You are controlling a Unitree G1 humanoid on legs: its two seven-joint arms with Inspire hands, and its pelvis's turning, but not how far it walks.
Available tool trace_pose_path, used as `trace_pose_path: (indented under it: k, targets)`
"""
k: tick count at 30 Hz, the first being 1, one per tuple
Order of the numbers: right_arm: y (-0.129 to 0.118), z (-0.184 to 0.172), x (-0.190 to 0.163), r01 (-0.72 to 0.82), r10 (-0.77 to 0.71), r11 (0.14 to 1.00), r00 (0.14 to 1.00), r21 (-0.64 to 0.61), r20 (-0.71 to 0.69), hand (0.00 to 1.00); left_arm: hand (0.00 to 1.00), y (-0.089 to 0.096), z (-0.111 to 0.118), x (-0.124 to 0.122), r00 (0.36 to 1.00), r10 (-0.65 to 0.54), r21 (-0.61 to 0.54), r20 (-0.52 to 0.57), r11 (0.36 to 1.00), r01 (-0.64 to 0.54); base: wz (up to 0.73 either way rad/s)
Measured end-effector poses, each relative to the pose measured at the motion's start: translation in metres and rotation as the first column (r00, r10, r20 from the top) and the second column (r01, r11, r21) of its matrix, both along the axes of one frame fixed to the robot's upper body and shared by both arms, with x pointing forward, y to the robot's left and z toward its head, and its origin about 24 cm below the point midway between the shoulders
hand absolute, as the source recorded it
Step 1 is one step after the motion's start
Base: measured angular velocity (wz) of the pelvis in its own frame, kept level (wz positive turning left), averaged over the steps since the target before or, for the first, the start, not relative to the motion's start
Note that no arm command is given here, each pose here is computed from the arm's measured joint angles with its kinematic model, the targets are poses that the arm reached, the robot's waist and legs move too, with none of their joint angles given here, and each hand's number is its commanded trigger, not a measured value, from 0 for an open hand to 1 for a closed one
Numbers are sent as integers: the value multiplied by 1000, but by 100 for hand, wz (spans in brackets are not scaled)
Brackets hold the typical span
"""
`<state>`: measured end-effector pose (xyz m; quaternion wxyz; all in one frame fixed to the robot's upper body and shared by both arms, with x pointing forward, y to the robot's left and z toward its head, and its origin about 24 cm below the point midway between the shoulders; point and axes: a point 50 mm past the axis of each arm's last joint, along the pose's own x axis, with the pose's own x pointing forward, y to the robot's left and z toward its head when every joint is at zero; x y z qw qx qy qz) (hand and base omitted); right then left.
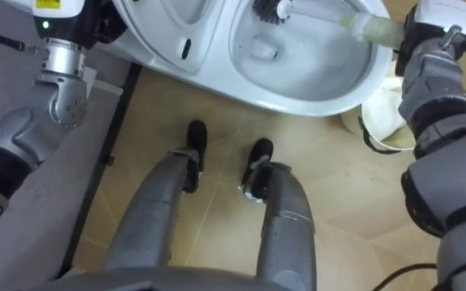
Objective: Brush toilet
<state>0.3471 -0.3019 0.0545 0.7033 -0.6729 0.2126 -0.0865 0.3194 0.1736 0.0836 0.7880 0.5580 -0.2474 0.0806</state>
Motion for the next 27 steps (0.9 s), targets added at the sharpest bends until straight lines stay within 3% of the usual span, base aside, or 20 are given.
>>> trace_pose_path:
  k: [8, 15, 27]
  targets:
    - [6, -10, -4, -38, 35, 997, 998, -71, -44, 100, 0, -7, -4, 4, 999, 9, 50, -53, 999, -7, -1]
    - [5, -44, -28, -110, 63, 970, 975, -216, -214, 100, 0, -21, -12, 1, 995, -24, 10, -97, 1000, 25, 1]
    - [26, -63, -41, -172, 116, 974, 937, -146, -329, 100, 0, -10, -22, -7, 992, -2, -7, -123, 1000, 1, -1]
